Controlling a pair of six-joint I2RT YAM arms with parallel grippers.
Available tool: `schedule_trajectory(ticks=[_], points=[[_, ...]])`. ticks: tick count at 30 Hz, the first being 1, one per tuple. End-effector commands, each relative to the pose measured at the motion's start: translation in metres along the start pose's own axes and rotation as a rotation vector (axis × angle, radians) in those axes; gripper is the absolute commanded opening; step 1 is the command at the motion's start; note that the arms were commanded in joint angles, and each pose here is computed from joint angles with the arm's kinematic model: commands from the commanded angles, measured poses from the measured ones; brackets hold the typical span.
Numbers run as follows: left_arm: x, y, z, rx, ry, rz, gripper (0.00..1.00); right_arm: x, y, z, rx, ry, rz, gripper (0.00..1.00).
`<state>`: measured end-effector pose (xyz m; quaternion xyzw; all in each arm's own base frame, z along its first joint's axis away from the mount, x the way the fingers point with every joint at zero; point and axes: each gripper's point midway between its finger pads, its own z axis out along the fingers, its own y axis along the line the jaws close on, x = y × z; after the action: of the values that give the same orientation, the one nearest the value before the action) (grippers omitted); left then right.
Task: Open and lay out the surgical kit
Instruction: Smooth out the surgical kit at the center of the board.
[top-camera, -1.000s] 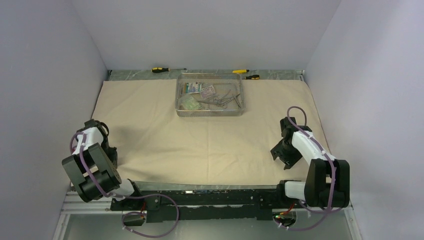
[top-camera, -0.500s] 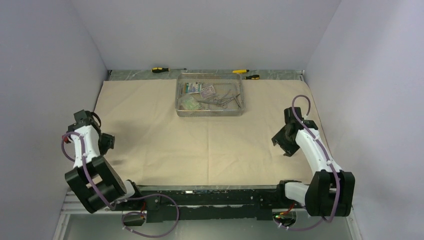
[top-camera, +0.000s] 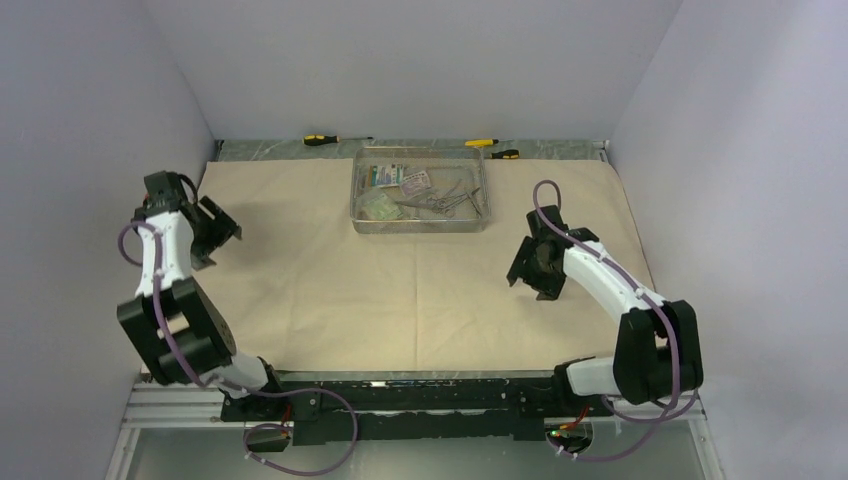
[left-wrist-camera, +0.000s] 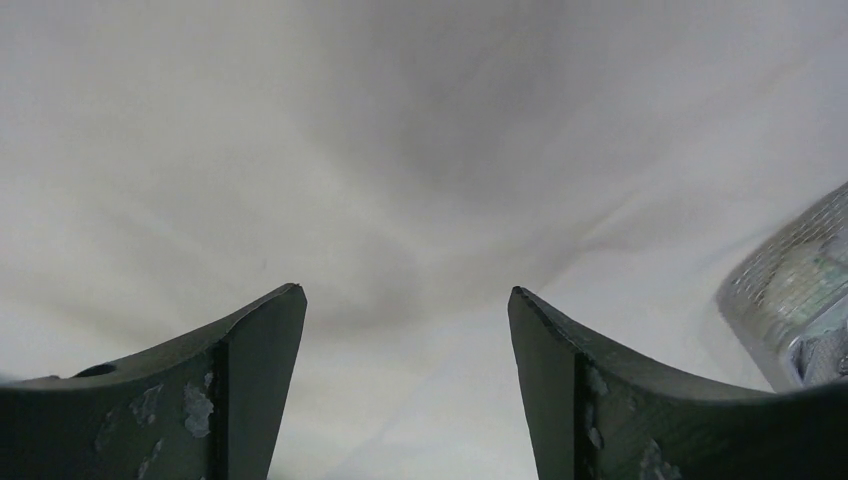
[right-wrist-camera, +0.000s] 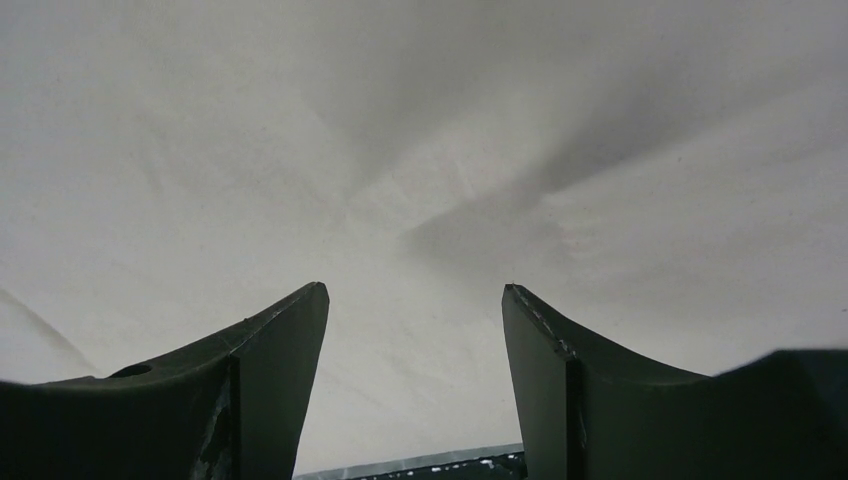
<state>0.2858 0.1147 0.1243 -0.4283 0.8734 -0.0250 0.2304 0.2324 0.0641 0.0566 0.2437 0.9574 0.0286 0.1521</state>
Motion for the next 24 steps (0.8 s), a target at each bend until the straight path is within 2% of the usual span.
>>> schedule_trajectory(ticks=[1, 9, 13, 17, 24], points=[[-0.055, -0.046, 0.019, 0.095, -0.088, 0.191, 0.79, -0.042, 0.013, -0.009, 0.019, -0.13, 0.002, 0.68], [-0.086, -0.084, 0.114, 0.035, -0.025, 0.328, 0.77, -0.078, 0.029, -0.012, 0.041, -0.196, 0.008, 0.69], [-0.096, -0.097, 0.141, 0.028, -0.013, 0.376, 0.76, -0.093, 0.034, -0.019, 0.047, -0.234, 0.027, 0.71], [-0.098, -0.093, 0.163, -0.007, 0.006, 0.386, 0.76, -0.102, 0.043, -0.023, 0.021, -0.247, 0.052, 0.72], [-0.107, -0.053, 0.199, -0.235, -0.019, 0.401, 0.76, -0.121, 0.043, -0.006, 0.026, -0.258, 0.085, 0.71]])
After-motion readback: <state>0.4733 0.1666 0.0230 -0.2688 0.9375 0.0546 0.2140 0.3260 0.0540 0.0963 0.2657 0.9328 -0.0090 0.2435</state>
